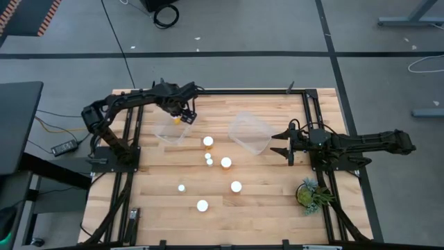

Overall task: Pick and place medicine bottles into bin by pill shape (circle, oval)
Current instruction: Put the small yellow pill bottle into the left transparent bin

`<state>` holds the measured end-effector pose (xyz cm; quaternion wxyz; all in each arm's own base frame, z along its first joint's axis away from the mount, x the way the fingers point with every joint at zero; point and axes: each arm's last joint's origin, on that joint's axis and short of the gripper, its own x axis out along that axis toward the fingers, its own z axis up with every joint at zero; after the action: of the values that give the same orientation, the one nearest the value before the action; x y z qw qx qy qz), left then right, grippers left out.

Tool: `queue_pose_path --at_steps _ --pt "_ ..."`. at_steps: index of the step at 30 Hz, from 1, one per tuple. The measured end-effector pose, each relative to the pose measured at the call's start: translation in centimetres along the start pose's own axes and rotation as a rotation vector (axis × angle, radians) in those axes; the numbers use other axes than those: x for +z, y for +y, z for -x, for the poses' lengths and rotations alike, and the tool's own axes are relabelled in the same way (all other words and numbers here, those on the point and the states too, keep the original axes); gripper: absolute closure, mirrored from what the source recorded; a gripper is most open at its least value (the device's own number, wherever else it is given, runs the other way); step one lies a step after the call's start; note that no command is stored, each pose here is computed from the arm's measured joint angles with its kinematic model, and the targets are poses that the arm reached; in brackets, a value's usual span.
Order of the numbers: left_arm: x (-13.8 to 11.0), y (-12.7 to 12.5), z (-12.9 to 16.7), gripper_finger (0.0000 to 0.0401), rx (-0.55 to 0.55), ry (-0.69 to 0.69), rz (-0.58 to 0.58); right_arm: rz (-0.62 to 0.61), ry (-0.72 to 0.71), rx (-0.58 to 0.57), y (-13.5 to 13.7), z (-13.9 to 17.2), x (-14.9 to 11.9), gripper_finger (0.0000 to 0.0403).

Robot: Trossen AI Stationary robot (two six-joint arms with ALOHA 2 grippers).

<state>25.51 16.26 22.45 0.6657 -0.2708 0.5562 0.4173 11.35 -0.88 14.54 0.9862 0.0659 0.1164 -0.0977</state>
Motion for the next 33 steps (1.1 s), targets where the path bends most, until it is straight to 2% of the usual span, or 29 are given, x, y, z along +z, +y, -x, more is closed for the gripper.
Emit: queue_pose_path --at_steps 7,19,28,33 --pt "-0.3 -3.0 2.5 0.0156 -0.053 -0.058 -0.072 0.000 0.000 0.000 0.0 0.0 0.0 0.0127" --pt "-4.0 -7.8 4.0 0.0156 -0.144 -0.038 -0.111 0.000 0.000 0.000 0.0 0.0 0.0 0.0127" --pt "-6.6 -12.3 2.2 0.0157 -0.210 0.051 -0.169 0.000 0.000 0.000 0.0 0.0 0.0 0.0127" --pt "-8.0 -13.7 1.7 0.0161 -0.208 0.084 -0.192 0.000 0.000 0.000 0.0 0.0 0.0 0.0127"
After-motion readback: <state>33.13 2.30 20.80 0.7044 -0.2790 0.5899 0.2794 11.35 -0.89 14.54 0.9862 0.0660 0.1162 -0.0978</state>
